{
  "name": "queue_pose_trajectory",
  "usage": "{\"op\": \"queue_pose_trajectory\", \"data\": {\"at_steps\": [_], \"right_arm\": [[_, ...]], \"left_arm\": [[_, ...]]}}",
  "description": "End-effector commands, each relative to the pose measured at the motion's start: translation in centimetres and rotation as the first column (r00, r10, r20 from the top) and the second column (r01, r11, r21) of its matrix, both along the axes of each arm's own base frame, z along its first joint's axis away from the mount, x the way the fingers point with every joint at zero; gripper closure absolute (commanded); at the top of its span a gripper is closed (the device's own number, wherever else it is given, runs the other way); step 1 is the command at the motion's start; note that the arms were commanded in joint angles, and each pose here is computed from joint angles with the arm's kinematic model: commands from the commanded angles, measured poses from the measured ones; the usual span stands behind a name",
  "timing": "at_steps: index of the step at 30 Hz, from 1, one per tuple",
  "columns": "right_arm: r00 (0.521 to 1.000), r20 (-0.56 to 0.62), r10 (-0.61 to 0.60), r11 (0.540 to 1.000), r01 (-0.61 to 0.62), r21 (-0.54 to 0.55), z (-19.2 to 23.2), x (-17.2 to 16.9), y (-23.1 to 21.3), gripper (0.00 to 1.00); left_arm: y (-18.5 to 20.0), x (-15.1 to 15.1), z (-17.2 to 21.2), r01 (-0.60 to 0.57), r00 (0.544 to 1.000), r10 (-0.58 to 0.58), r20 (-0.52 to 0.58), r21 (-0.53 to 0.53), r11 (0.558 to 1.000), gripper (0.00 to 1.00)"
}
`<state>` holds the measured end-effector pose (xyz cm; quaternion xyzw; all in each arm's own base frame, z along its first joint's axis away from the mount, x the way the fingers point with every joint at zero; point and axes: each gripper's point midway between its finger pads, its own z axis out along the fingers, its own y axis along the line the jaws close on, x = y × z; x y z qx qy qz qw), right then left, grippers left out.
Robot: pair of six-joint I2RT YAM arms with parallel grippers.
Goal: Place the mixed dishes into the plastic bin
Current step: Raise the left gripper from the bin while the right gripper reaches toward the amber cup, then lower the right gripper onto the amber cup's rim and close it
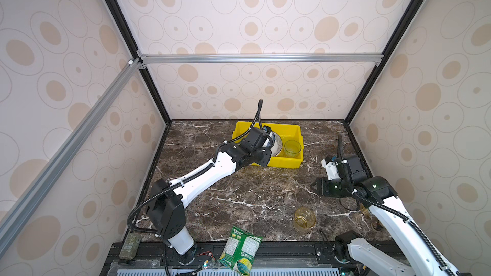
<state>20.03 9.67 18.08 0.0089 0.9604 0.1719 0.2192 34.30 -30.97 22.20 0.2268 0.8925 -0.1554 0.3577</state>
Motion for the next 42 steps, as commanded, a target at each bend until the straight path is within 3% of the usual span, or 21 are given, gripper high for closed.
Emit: {"op": "queue_pose_trajectory", "data": {"at_steps": [1, 22, 42], "right_arm": [[0.997, -0.074, 0.003, 1.0, -0.002, 0.01, -1.3, -1.6, 0.2, 0.5], [0.974, -0.225, 0.026, 0.999, -0.031, -0.021, -5.1, -6.5, 0.9, 0.51], [0.96, -0.281, 0.01, 0.998, -0.029, -0.063, -7.9, -7.4, 1.1, 0.54]], "left_arm": [[0.9, -0.3, 1.3, -0.024, 1.0, 0.025, 0.016, -0.032, 0.999, 0.65], [2.6, -3.3, -2.2, -0.008, 0.997, 0.007, -0.074, -0.014, 1.0, 0.64], [3.2, -4.2, -3.2, -0.017, 0.995, 0.016, -0.102, -0.015, 1.0, 0.64]]}}
